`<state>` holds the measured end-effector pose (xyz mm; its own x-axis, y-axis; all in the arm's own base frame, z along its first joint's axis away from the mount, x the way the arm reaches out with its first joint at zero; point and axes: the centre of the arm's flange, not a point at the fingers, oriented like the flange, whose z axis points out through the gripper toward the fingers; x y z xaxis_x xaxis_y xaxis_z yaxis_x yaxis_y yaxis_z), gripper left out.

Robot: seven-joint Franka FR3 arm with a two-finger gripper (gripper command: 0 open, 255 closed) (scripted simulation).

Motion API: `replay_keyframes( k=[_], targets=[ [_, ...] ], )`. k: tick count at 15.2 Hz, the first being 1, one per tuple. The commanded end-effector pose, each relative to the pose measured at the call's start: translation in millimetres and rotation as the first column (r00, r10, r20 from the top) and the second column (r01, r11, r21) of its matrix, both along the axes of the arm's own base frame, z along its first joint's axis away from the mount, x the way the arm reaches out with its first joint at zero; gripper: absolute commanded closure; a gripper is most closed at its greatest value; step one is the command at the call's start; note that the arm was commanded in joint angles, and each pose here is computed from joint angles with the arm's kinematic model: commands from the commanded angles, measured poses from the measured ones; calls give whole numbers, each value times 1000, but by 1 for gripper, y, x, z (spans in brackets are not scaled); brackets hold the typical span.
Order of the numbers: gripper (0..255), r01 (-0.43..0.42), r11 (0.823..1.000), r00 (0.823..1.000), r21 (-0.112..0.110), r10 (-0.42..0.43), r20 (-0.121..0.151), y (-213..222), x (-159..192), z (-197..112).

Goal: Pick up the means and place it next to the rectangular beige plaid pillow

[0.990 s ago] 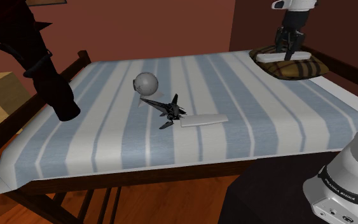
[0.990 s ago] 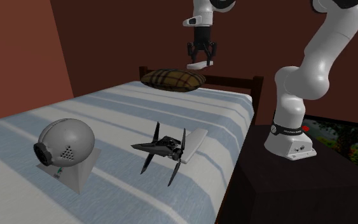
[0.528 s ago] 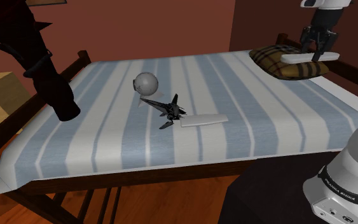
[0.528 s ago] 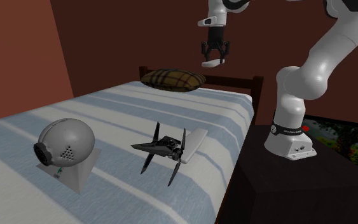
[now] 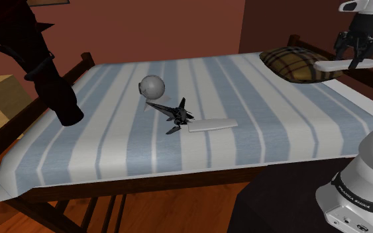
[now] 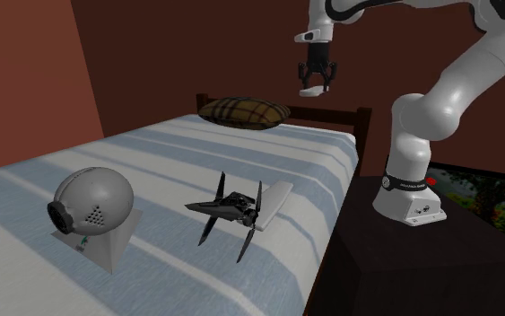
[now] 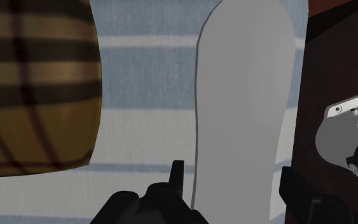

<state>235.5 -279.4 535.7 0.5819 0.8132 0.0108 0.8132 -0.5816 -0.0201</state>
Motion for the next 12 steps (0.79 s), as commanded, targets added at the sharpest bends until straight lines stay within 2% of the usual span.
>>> replay_keyframes(
  k=[1,12],
  targets=[
    [255,-1,1000,1000,0,1,0,0,-2,-10],
    [255,-1,1000,1000,0,1,0,0,-2,-68]
  ],
)
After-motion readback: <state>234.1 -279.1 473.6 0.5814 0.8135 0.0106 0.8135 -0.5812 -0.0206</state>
